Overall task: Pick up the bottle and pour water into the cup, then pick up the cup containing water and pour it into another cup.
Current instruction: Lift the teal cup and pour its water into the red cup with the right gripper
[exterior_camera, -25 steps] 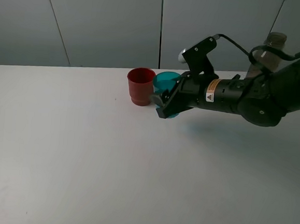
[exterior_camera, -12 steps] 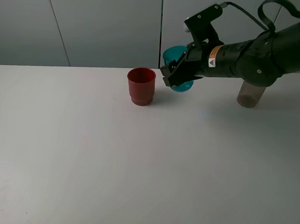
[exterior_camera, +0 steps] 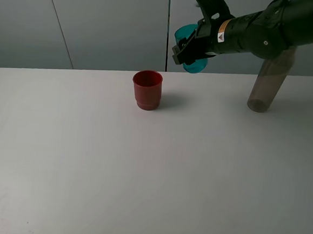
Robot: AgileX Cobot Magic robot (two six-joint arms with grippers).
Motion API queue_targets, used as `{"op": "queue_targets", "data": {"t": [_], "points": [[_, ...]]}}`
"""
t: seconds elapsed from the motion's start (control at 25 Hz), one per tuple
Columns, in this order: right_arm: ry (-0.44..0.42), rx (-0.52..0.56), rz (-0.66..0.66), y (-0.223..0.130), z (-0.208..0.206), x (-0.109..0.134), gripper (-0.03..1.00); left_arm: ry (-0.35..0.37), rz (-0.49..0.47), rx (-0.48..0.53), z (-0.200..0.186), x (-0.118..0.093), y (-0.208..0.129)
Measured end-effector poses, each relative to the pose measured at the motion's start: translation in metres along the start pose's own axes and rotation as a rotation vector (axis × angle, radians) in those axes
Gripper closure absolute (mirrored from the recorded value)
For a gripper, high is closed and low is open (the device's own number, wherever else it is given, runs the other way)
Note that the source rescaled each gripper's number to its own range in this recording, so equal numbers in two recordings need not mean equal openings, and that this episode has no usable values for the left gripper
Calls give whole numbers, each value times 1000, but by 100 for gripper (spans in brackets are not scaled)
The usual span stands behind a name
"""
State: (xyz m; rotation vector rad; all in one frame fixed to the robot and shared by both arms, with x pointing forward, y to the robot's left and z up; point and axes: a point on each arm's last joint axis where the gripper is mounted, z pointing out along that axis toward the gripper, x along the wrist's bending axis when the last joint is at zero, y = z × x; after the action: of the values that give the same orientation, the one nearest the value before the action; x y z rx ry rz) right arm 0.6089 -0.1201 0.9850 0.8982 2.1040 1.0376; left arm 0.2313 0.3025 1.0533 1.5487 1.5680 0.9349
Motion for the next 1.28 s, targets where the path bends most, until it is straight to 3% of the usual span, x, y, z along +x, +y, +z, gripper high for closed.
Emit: {"op": "queue_targets", "data": {"t": [1.28], "points": [[-20,46,-30,0,58,-7,85,0,0,0,0,0,0]]}}
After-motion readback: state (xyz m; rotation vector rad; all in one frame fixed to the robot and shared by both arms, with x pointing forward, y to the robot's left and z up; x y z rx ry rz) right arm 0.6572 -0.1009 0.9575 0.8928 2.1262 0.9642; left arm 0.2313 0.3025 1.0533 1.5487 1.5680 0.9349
